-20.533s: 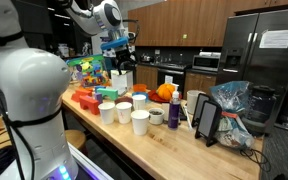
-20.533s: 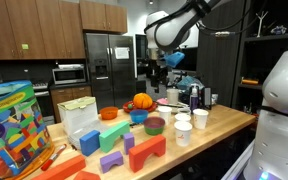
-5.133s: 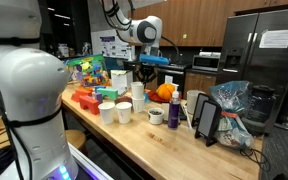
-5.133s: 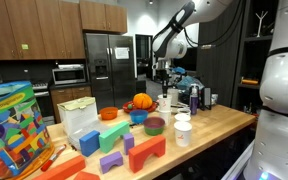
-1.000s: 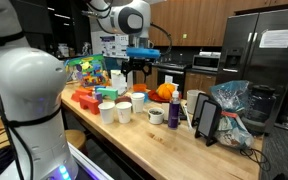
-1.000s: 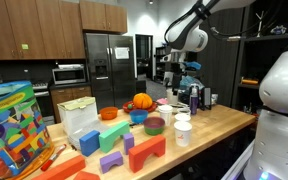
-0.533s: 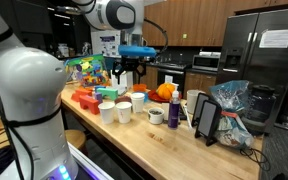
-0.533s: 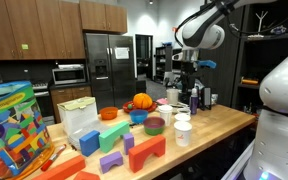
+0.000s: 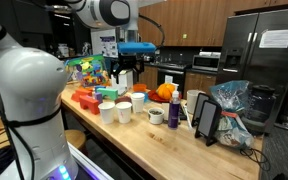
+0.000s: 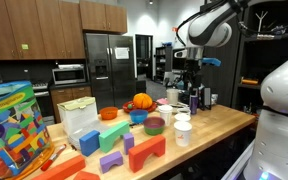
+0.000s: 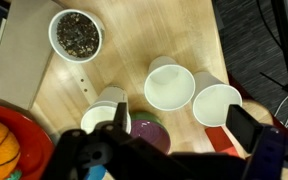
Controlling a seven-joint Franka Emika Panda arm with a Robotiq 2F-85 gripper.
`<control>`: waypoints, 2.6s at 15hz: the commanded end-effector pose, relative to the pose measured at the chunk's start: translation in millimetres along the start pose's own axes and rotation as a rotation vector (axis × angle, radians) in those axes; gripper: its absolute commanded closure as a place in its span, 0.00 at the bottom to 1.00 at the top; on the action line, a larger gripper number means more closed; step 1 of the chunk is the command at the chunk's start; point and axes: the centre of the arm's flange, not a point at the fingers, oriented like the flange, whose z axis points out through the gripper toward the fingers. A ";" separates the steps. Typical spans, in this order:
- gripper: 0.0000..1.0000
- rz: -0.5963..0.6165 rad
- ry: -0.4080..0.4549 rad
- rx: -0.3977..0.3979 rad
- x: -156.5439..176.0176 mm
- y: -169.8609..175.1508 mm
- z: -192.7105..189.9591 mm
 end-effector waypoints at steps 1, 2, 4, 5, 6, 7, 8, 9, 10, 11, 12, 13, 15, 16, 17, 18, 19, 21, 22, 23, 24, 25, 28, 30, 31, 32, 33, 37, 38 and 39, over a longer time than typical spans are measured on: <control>0.00 -0.081 0.001 -0.015 -6.3 -27.5 11.5; 0.00 -0.101 -0.003 -0.009 -2.6 -29.4 13.2; 0.00 -0.149 -0.006 -0.011 6.0 -33.7 16.2; 0.00 -0.176 -0.008 -0.010 10.7 -36.3 17.3; 0.00 -0.201 -0.012 -0.009 16.0 -39.5 18.4; 0.00 -0.235 -0.018 -0.007 21.3 -42.8 20.1; 0.00 -0.263 -0.025 -0.008 26.0 -46.6 21.2; 0.00 -0.300 -0.032 -0.011 31.2 -50.2 22.8; 0.00 -0.333 -0.043 -0.018 37.3 -54.2 24.9; 0.00 -0.364 -0.052 -0.018 42.1 -58.0 25.8; 0.00 -0.393 -0.057 -0.019 48.9 -62.1 28.2; 0.00 -0.419 -0.063 -0.018 54.3 -66.6 28.8; 0.00 -0.470 -0.079 -0.019 68.2 -75.9 34.0; 0.00 -0.493 -0.091 -0.011 74.3 -81.1 37.1; 0.00 -0.517 -0.104 -0.005 80.0 -86.3 40.8; 0.00 -0.538 -0.119 0.005 85.2 -92.1 44.0; 0.00 -0.563 -0.135 0.013 90.3 -96.9 50.0; 0.00 -0.601 -0.168 0.043 97.5 -104.8 58.7; 0.00 -0.618 -0.183 0.064 99.8 -107.9 63.7; 0.00 -0.633 -0.196 0.075 101.9 -110.9 69.3; 0.00 -0.646 -0.209 0.089 102.6 -113.5 73.7; 0.00 -0.660 -0.213 0.103 104.0 -114.9 79.2; 0.00 -0.684 -0.224 0.122 103.5 -117.1 91.1; 0.00 -0.686 -0.228 0.122 104.0 -114.0 98.5; 0.00 -0.680 -0.232 0.120 104.6 -112.8 101.3; 0.00 -0.663 -0.244 0.108 104.7 -111.0 102.3; 0.00 -0.666 -0.227 0.136 128.2 -99.7 85.7; 0.00 -0.668 -0.235 0.137 128.6 -97.5 90.9; 0.00 -0.668 -0.235 0.137 128.7 -97.5 91.1; 0.00 -0.668 -0.235 0.137 128.7 -97.6 91.2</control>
